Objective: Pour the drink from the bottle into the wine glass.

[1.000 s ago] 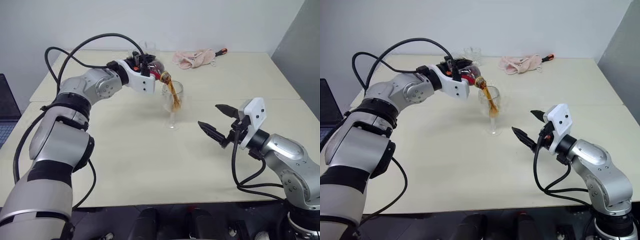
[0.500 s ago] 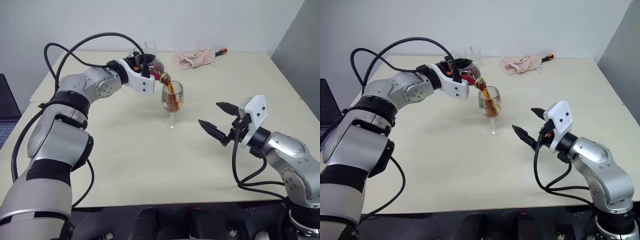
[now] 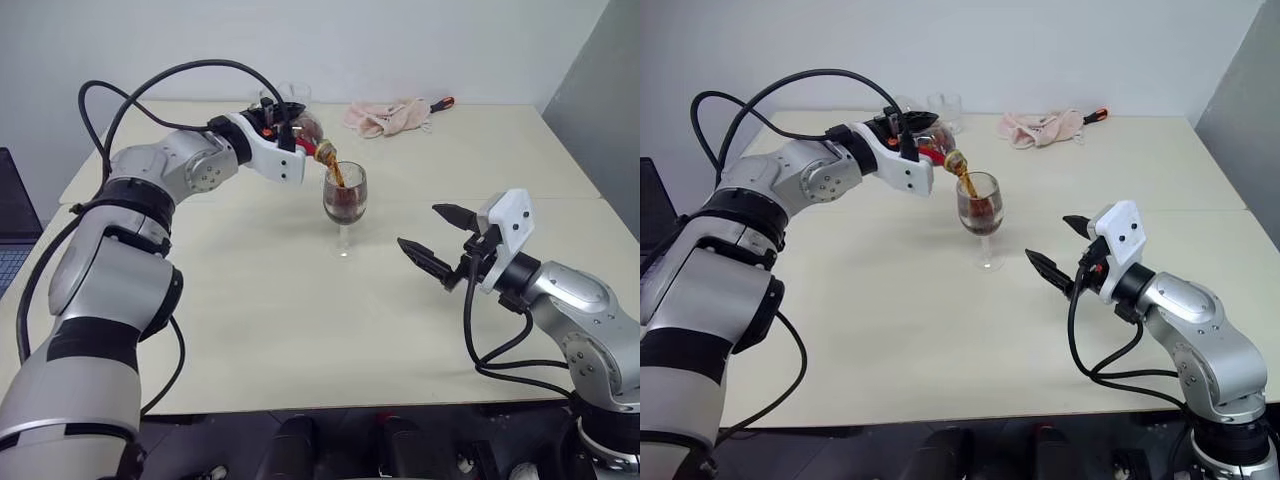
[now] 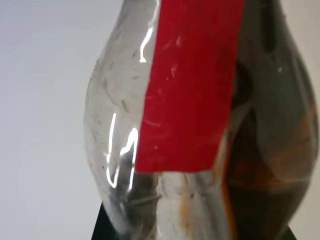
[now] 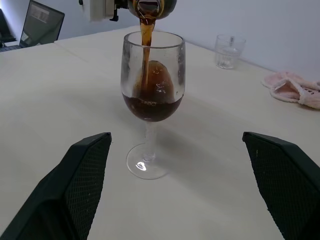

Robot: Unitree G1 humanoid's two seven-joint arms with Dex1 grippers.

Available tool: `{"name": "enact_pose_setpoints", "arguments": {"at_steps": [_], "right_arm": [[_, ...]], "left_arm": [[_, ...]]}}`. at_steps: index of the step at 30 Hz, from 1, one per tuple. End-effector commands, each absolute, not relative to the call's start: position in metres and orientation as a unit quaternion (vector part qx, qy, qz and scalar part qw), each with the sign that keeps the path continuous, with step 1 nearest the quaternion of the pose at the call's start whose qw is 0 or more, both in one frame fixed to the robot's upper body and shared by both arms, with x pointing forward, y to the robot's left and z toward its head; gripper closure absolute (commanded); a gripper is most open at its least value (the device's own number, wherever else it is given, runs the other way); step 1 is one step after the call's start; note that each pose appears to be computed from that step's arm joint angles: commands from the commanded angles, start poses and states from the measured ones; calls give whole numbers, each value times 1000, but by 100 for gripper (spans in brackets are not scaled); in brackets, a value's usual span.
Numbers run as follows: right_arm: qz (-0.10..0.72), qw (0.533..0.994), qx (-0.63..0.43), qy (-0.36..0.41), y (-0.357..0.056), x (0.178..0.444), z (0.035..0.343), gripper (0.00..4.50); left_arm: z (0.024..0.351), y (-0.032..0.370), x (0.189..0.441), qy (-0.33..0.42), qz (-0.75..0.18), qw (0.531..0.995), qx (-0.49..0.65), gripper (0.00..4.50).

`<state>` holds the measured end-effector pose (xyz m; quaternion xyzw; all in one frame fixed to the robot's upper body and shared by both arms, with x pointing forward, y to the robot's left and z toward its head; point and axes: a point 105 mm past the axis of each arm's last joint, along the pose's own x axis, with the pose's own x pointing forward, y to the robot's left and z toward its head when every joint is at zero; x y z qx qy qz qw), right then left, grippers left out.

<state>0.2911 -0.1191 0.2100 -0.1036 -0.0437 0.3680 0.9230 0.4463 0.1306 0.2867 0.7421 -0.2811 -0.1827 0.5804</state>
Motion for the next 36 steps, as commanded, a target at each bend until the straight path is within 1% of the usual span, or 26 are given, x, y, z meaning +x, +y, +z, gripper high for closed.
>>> {"name": "enact_pose_setpoints", "arguments": {"at_steps": [1,7,8,10,11,12,14,17,21,24,27,30,33,34,36], "right_arm": [[371,919,-114,-71,-118,289,223,0],[373,918,-115,-72,-117,290,223,0],[373,918,-115,-72,-117,290,223,0],[375,917,-115,-75,-116,291,224,0],[375,917,-114,-76,-116,292,225,0],[376,917,-113,-77,-115,292,226,0],[379,915,-113,-81,-113,292,228,0],[388,910,-115,-88,-109,293,232,0],[407,901,-120,-96,-100,293,238,0],[432,887,-120,-110,-88,292,251,0],[469,868,-122,-108,-70,287,260,0],[498,852,-125,-101,-53,282,269,0],[512,844,-130,-99,-45,280,275,0],[527,833,-134,-99,-39,278,277,0],[547,819,-142,-98,-29,274,279,0]], "left_arm": [[311,131,443,-305,-158,574,744,349],[311,131,443,-305,-158,578,740,349],[312,132,443,-304,-158,592,730,349],[312,134,445,-289,-172,673,659,349],[310,135,446,-279,-183,702,629,349],[308,136,446,-272,-192,719,610,349],[293,138,446,-245,-228,753,567,349],[277,150,448,-212,-251,826,458,350],[262,178,448,-190,-237,906,294,350],[244,210,450,-168,-184,953,170,350],[217,239,445,-145,-131,979,55,350],[189,261,434,-128,-77,989,-13,350],[170,267,423,-108,-55,992,-22,350],[156,270,418,-89,-42,995,-16,350],[139,275,411,-65,-24,997,-17,350]]}}
